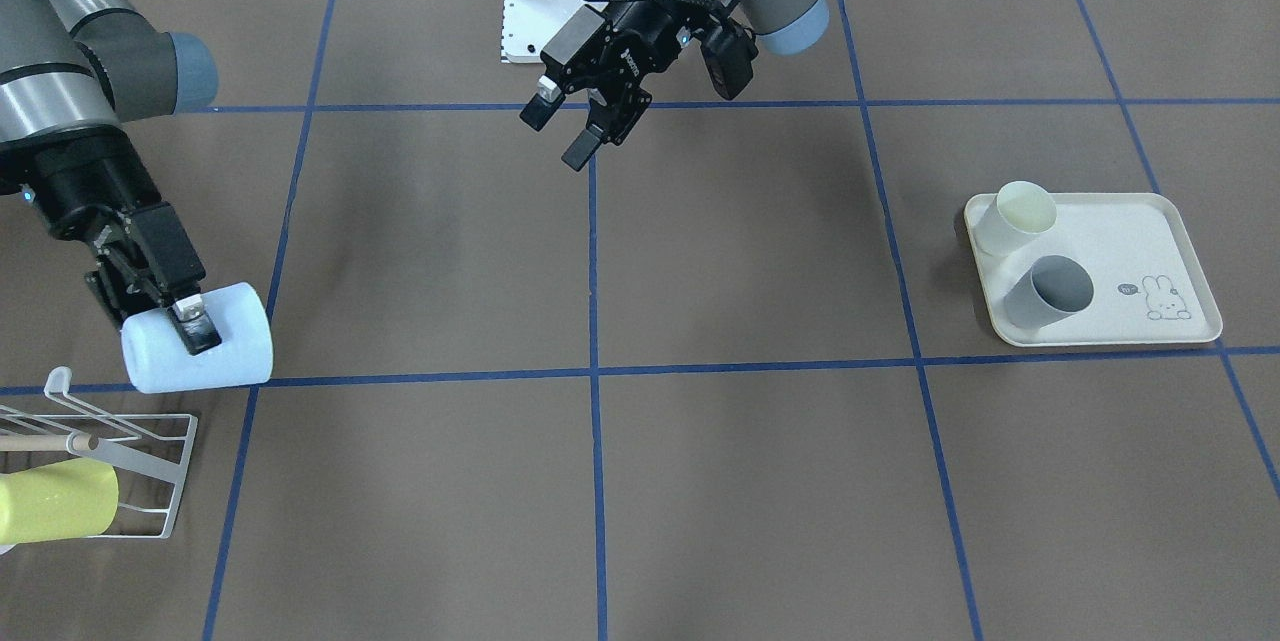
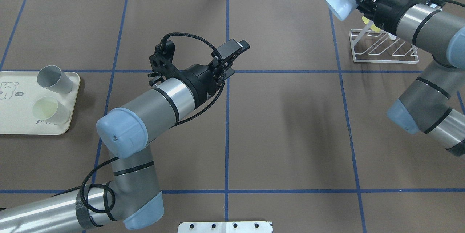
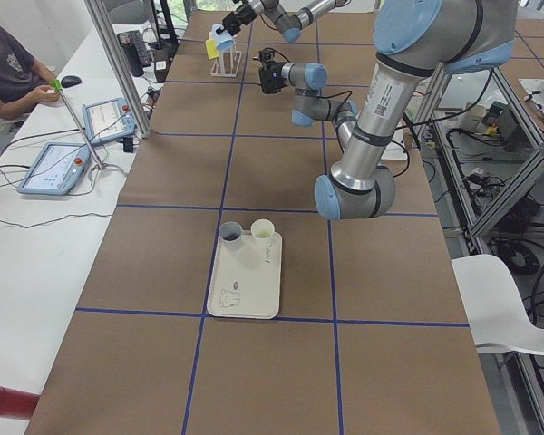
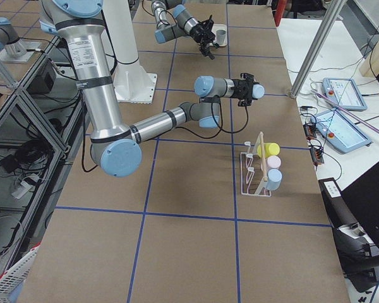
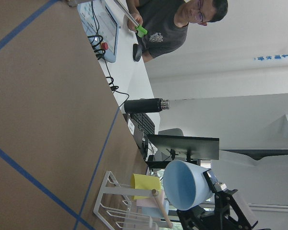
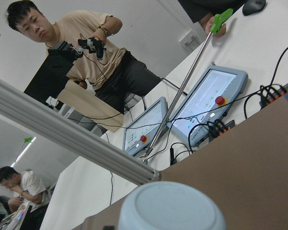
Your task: Transfer IKEA cup to right arm and place on rack
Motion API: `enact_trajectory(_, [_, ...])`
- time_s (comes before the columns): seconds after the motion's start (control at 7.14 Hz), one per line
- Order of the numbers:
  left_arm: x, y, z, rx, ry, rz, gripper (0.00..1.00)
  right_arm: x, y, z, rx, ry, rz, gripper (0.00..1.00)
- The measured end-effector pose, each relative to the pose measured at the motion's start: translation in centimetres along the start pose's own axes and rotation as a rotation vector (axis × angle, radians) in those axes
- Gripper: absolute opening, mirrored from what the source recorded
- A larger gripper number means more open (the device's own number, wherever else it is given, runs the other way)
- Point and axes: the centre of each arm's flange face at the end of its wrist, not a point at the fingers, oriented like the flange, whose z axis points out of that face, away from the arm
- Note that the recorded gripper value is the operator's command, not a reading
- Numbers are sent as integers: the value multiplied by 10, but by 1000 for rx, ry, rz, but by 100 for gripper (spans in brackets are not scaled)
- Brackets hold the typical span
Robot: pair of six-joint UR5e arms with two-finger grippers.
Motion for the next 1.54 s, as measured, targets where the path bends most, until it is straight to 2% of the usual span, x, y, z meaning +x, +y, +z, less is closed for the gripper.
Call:
enact_trajectory(0.14, [0, -17, 4, 4, -65, 33, 100, 19, -13, 2, 51, 78, -102, 0])
enact_trajectory(0.42, [17, -50, 2, 5, -181, 83, 100, 64, -44, -11, 105, 230, -317, 0])
enact_trajectory(0.7, [28, -67, -4, 6, -281, 172, 100, 112, -87, -42, 133, 354, -520, 0])
enact_trajectory(0.84, [24, -73, -6, 8, -315, 204, 100, 132, -102, -55, 134, 402, -595, 0])
enact_trajectory(1.12, [11, -81, -13, 2, -349, 225, 100, 163, -109, -72, 118, 462, -658, 0])
enact_trajectory(1.54, [3, -85, -19, -2, -364, 228, 100, 186, -105, -88, 97, 499, -667, 0])
